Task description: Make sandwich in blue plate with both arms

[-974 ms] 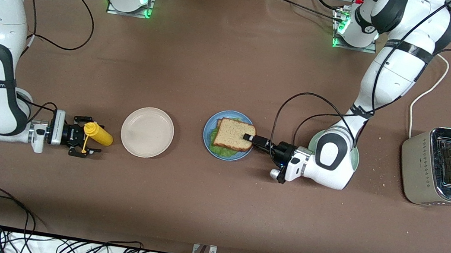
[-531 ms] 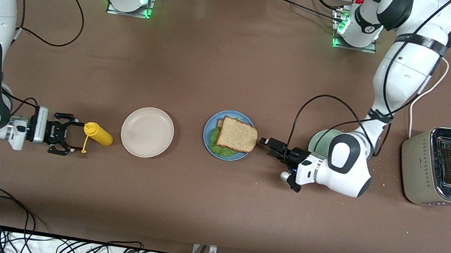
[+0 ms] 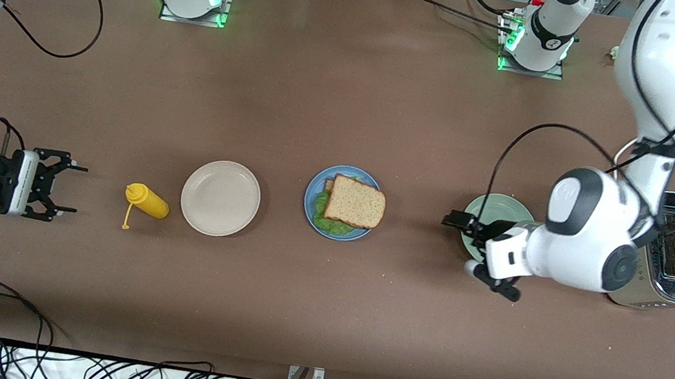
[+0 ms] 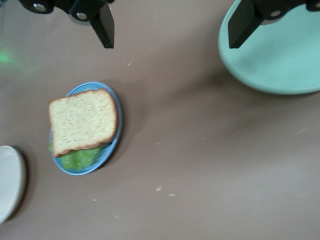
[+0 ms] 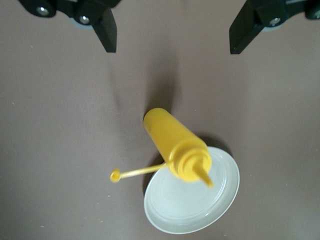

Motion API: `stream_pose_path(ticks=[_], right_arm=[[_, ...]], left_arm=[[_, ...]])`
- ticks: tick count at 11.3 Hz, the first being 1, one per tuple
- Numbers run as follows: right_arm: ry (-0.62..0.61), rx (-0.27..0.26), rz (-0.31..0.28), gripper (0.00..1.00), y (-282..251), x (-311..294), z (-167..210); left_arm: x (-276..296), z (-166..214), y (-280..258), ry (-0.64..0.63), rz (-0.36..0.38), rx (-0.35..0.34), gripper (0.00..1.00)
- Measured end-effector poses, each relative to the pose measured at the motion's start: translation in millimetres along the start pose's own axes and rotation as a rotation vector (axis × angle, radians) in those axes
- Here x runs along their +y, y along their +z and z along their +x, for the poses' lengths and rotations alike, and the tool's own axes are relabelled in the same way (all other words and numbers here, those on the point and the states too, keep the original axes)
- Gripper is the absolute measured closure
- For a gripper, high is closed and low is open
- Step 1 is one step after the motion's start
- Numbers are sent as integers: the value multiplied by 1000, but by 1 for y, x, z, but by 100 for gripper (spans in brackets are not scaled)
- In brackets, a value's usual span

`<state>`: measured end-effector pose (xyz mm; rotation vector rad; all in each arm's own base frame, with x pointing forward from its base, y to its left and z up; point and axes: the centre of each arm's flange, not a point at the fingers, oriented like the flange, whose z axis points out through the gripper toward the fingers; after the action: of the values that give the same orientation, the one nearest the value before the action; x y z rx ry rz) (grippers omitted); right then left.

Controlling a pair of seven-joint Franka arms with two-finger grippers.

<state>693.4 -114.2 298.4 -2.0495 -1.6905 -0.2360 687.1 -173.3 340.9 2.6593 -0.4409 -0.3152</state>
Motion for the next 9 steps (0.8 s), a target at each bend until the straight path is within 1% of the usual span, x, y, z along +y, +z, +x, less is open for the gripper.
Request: stream_pose_path(ticks=[1, 2, 3, 4, 5, 7, 9], right_arm=[[83, -54, -24, 0, -17, -10, 23], [166, -96, -46, 0, -30, -21, 43], [255, -127, -66, 0, -39, -33, 58], [348, -142, -82, 0, -47, -46, 68], [447, -143, -100, 0, -57, -59, 74], [617, -145, -153, 0, -85, -83, 83], [765, -130, -216, 0, -116, -114, 103]], left_arm=[[8, -13, -29, -55, 71, -9, 0], [17, -25, -58, -95, 147, 1, 0], [27, -37, -88, -106, 220, 30, 0], [39, -52, -117, -109, 265, 55, 0], [52, -68, -147, -108, 301, 84, 0], [79, -111, -196, -106, 366, 133, 0], [101, -160, -217, -108, 398, 155, 0]])
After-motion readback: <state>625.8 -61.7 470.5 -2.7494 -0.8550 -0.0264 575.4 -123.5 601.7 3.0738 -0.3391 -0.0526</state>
